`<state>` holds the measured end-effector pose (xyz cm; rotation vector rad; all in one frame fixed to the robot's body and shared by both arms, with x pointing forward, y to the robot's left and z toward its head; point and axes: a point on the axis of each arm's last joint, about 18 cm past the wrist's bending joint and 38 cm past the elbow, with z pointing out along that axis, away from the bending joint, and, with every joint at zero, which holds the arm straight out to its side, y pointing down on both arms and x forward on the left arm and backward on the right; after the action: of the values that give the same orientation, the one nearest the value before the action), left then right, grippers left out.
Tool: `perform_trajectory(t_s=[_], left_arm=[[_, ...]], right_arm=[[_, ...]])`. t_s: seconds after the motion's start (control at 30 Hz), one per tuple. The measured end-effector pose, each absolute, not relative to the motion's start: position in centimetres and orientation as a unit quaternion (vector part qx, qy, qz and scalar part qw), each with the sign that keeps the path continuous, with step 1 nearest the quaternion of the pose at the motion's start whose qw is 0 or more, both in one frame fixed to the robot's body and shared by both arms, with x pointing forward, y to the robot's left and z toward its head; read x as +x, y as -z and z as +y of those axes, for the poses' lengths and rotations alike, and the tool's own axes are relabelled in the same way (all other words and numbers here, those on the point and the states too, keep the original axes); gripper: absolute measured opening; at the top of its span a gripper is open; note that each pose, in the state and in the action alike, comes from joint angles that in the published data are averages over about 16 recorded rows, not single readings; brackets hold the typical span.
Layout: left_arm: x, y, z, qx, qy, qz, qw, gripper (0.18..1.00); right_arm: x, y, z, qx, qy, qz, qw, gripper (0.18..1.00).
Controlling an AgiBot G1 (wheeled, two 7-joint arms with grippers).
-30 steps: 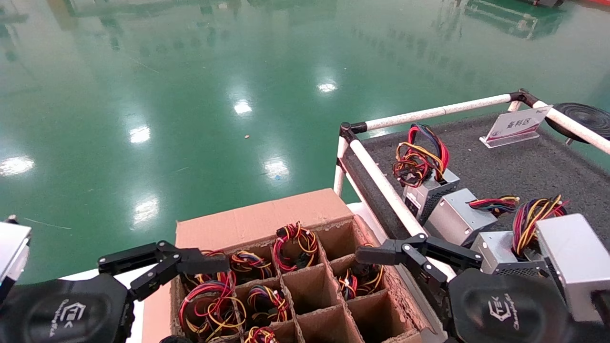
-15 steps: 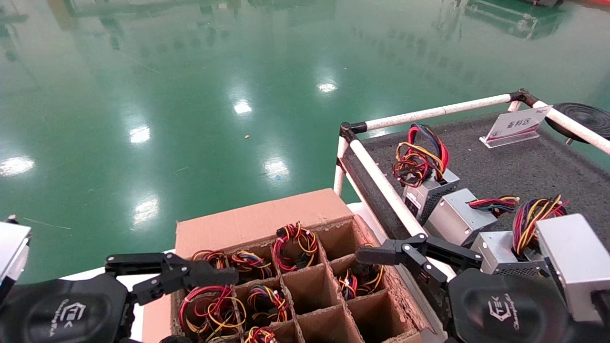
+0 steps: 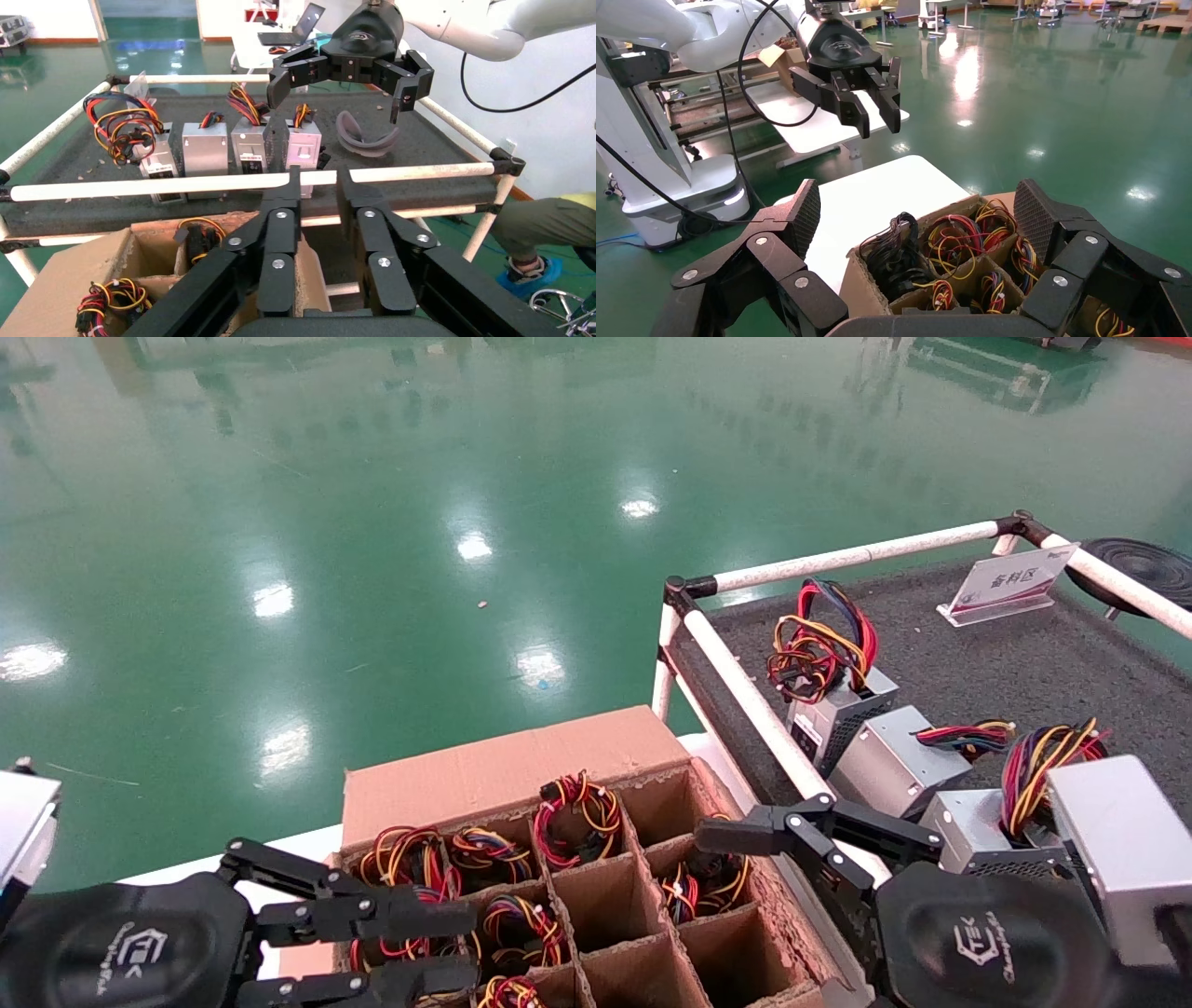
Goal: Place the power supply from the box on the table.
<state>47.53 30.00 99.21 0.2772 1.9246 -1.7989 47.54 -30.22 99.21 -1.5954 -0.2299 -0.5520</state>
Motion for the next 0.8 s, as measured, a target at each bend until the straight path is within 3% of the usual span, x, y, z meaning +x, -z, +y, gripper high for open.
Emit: perform_trajectory(t_s=[0.4, 0.8], left_arm=[[47.53, -99.21, 30.00, 0.102, 0.659, 0.705, 0.244, 0.225], [47.53, -99.21, 30.00, 0.102, 0.659, 0.705, 0.244, 0.195]], right_arm=[[47.54, -99.21, -30.22, -0.705, 0.244, -0.102, 0.659, 1.000], [47.54, -99.21, -30.22, -0.705, 0.244, -0.101, 0.659, 1.000]])
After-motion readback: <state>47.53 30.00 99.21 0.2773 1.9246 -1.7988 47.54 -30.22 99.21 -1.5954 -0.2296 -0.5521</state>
